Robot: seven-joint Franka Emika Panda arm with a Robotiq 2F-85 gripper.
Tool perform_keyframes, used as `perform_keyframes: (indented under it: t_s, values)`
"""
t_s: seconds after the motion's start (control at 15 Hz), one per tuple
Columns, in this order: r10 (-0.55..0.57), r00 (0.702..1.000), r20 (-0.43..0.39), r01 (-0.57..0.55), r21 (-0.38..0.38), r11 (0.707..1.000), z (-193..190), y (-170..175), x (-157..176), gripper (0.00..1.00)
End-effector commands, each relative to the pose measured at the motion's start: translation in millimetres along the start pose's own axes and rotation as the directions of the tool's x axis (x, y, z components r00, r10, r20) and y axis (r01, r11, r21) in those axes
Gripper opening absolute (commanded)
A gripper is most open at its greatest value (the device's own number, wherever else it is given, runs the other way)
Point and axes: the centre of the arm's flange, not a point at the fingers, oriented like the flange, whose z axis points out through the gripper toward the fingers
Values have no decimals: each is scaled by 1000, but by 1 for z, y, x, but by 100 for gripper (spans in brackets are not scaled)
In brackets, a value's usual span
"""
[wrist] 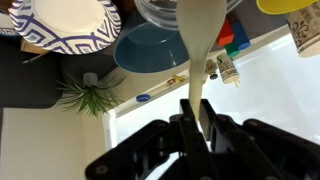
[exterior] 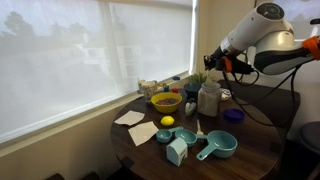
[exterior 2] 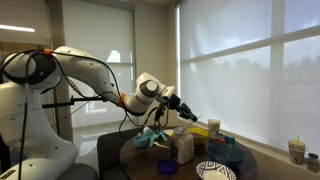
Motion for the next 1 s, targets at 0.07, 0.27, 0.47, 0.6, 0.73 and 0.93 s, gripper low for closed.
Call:
perform_keyframes:
  t_s: [0.07, 0.27, 0.47, 0.6, 0.73, 0.93]
  values:
    - [-14, 999, -48, 14, 10, 1000, 11, -3, -24, 3]
    - [-28, 998, -51, 28, -4, 1000, 15, -1, -37, 3]
    - [-37, 998, -51, 36, -18, 999, 18, 0, -45, 3]
    - [-29, 999, -41, 27, -32, 999, 20, -1, -48, 3]
    - [-5, 999, -36, 2, -72, 997, 21, -2, -47, 3]
    - [34, 999, -12, -36, -129, 991, 22, -3, -45, 3]
